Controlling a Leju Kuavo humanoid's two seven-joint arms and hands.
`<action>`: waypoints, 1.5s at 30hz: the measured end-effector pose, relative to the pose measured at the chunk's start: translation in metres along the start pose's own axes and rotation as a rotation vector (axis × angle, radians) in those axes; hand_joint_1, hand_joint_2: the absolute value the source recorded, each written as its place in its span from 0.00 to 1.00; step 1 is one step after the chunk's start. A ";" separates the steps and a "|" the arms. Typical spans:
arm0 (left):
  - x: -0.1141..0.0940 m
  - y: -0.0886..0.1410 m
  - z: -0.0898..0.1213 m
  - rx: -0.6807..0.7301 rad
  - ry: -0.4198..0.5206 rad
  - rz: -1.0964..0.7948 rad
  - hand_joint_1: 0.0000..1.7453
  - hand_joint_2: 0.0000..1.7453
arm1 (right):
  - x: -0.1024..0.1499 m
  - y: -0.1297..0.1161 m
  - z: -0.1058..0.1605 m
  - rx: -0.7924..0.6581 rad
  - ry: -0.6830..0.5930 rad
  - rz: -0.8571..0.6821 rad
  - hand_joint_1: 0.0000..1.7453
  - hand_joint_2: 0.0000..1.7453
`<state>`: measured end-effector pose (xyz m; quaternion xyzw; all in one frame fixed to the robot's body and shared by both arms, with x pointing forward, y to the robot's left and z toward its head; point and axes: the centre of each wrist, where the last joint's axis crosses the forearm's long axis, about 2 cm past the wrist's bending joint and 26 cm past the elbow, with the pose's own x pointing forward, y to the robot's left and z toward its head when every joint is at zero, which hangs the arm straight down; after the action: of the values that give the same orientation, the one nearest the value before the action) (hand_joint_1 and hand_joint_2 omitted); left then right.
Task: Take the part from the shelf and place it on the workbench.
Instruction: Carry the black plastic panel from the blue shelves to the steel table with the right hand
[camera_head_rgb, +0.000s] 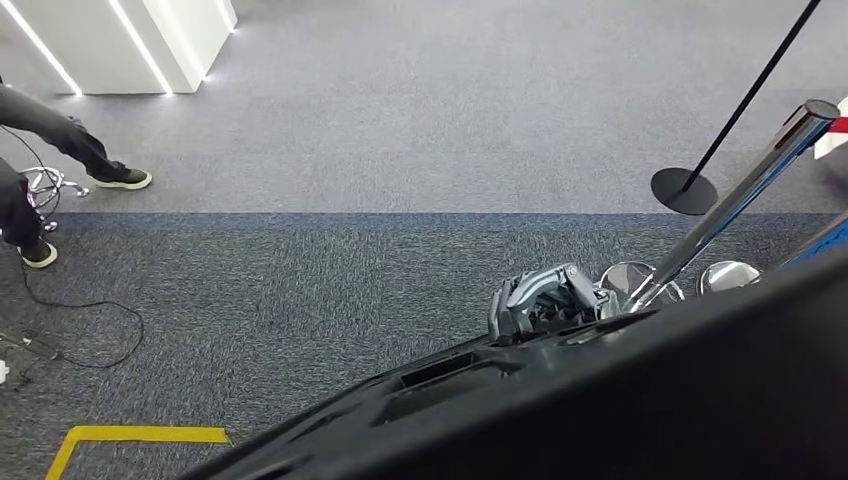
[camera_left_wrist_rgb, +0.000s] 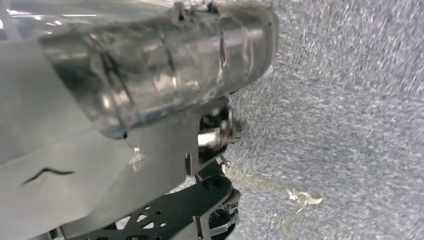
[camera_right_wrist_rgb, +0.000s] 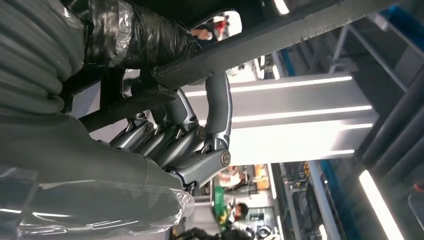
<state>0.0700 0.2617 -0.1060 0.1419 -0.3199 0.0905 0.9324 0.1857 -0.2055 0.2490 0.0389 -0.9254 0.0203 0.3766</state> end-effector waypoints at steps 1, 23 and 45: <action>0.001 0.000 0.000 -0.001 -0.002 0.001 0.00 0.00 | 0.000 0.000 0.000 0.001 -0.001 -0.001 0.97 1.00; 0.000 -0.009 0.004 -0.006 -0.006 0.029 0.00 0.00 | -0.003 0.000 0.002 0.018 0.004 0.016 0.97 1.00; 0.006 -0.010 0.000 -0.012 -0.011 0.031 0.00 0.00 | -0.003 -0.001 0.008 -0.060 0.023 -0.005 0.97 1.00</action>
<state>0.0769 0.2524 -0.1042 0.1319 -0.3277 0.1024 0.9299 0.1821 -0.2068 0.2411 0.0296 -0.9211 -0.0081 0.3882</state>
